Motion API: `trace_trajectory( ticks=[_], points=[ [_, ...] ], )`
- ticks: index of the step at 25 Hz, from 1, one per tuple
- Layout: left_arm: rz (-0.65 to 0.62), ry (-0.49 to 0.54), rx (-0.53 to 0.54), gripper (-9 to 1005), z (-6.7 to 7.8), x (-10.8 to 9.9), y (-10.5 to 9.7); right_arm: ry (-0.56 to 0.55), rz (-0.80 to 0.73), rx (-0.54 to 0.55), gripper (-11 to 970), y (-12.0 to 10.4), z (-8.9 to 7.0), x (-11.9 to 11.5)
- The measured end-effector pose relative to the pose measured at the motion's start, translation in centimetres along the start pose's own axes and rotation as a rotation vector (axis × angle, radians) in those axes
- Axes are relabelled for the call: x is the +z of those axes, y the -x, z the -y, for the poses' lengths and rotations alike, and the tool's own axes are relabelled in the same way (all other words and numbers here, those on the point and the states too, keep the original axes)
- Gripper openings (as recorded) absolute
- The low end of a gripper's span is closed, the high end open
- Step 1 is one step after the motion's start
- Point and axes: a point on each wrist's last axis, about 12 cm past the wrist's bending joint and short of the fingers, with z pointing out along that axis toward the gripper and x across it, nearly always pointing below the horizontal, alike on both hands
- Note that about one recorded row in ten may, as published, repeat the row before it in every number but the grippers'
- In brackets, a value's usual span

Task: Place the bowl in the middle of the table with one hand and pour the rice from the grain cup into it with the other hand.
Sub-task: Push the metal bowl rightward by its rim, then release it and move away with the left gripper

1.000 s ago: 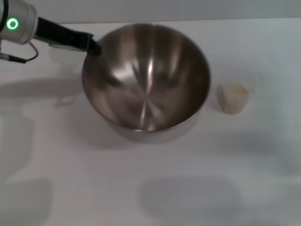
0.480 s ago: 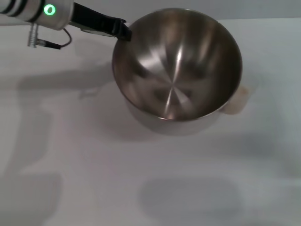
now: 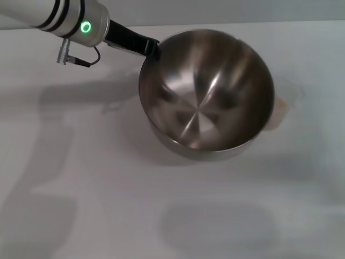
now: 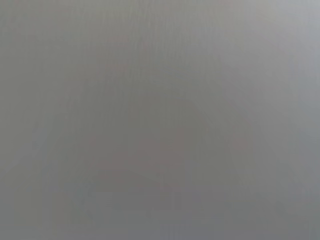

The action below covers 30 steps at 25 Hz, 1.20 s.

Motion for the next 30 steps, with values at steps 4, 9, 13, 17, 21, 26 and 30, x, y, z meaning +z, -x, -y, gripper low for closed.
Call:
trace_trajectory(
  ticks=[4, 9, 13, 17, 21, 26, 30],
  points=[
    [0.006, 0.016, 0.001, 51, -0.2, 0.2, 0.0, 0.0, 0.0, 0.0, 589, 0.0, 0.0, 0.0],
    [0.001, 0.046, 0.013, 53, -0.6, 0.3, -0.3, -0.001, -0.002, 0.0, 589, 0.0, 0.0, -0.1],
    [-0.011, 0.056, 0.011, 54, -0.9, 0.4, -0.6, -0.002, -0.003, 0.003, 589, 0.0, 0.0, -0.1],
    [-0.008, 0.06, 0.008, 55, -1.0, 0.4, -0.7, -0.005, 0.003, 0.009, 589, 0.1, -0.1, -0.2],
    [0.01, 0.071, 0.001, 57, -1.3, 0.4, -0.6, -0.005, 0.006, 0.008, 589, 0.1, -0.1, -0.3],
    [0.015, 0.079, -0.01, 58, -1.6, 0.6, -0.8, -0.005, 0.007, 0.01, 589, 0.1, -0.1, -0.3],
    [0.026, 0.089, -0.017, 108, -1.8, 0.7, -0.8, -0.005, 0.009, 0.011, 589, 0.1, -0.1, -0.3]
  ],
)
